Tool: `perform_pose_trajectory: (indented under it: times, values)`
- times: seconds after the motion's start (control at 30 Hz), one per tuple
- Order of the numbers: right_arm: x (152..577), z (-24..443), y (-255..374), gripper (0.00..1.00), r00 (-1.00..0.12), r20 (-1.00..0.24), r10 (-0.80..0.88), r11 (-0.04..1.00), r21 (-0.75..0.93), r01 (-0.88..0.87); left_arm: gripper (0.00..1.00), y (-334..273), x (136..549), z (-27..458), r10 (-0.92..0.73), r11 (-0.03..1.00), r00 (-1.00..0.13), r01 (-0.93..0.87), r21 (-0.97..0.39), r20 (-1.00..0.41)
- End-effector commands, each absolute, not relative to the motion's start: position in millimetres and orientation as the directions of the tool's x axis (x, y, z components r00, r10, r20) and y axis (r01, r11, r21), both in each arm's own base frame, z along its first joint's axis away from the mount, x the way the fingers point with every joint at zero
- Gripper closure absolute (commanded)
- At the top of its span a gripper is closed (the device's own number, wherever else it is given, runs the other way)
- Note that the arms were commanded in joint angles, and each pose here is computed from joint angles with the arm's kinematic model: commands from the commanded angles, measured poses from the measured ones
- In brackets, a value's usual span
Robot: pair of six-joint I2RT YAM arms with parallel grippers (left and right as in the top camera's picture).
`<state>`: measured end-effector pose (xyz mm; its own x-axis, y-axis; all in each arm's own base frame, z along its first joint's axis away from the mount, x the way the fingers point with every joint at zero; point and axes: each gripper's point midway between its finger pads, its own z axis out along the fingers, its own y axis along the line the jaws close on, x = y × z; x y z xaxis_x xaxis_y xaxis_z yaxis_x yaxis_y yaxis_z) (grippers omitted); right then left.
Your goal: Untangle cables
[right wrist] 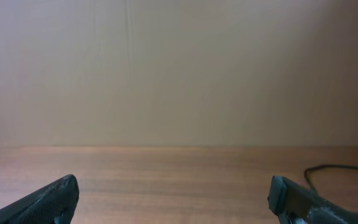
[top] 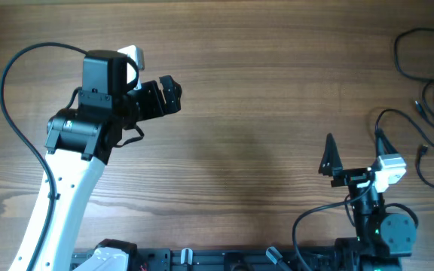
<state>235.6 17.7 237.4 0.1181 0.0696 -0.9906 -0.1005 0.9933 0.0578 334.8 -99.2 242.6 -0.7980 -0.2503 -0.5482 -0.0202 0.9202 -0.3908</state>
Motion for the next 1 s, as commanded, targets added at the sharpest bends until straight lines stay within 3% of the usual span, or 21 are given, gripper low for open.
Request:
perform_pose_trajectory:
  times: [0.0,0.23,0.33,0.97]
  values:
    - [239,221,18,0.0,0.095,-0.992,0.083,0.992,0.073,-0.106,0.0,-102,334,250,-0.24,0.917,-0.791,0.004,-0.398,-0.563]
    - [244,178,33,0.0,-0.005,-0.996,0.088,0.98,0.087,-0.181,0.0,-102,334,250,-0.24,0.917,-0.791,0.004,-0.398,-0.563]
    - [244,178,33,0.0,-0.026,-0.979,0.204,0.962,0.206,-0.181,0.0,-102,334,250,-0.24,0.917,-0.791,0.004,-0.398,-0.563]
    - [244,178,32,0.0,-0.026,-0.978,0.208,0.962,0.209,-0.177,0.0,-101,333,248,-0.238,0.92,-0.794,-0.001,-0.391,-0.559]
